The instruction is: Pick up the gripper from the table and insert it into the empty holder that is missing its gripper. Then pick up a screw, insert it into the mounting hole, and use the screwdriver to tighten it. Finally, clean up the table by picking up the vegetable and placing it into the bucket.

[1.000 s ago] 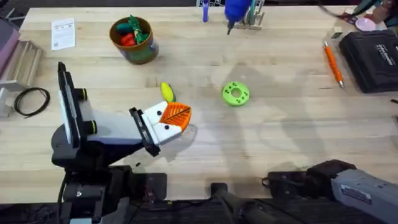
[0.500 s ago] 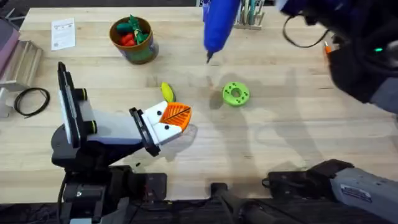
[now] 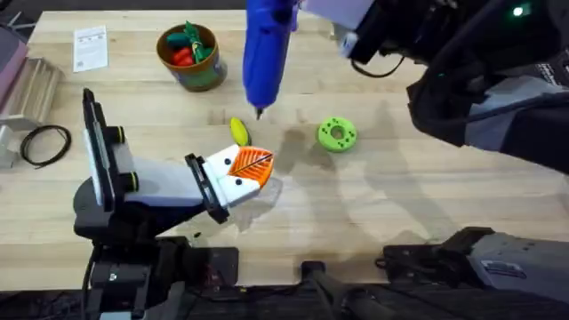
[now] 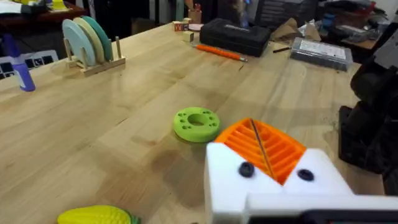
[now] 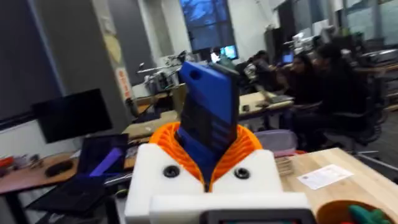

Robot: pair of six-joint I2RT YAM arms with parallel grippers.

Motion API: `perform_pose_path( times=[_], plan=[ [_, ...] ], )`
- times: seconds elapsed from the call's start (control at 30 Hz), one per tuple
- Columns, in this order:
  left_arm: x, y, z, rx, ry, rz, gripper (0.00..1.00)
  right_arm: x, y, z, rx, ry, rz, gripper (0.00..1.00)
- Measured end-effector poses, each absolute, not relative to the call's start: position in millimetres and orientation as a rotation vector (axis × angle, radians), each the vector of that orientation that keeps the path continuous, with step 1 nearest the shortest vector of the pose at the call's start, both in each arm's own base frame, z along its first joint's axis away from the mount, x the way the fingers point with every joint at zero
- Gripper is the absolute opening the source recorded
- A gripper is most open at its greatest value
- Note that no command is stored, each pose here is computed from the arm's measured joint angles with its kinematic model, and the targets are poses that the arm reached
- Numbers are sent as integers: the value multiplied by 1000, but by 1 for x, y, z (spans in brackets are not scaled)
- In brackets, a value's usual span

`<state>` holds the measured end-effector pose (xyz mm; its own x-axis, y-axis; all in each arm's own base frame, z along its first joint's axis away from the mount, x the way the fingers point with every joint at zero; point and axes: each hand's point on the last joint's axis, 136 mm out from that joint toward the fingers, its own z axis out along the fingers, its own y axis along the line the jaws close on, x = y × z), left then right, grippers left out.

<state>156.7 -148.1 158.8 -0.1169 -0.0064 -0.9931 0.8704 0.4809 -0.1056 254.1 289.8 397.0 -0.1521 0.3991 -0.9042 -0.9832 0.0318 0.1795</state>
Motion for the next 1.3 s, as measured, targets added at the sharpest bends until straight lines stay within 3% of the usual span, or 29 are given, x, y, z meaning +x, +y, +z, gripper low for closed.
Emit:
perform_pose_path(
  times=[0.5, 1.3],
  plan=[
    [156, -148, 159, 790, 1505, -899, 6, 192, 331, 380, -1102, 822, 1359, 21],
    [156, -148, 159, 790, 1504, -899, 6, 165, 353, 369, -1187, 733, 1351, 21]
  ],
)
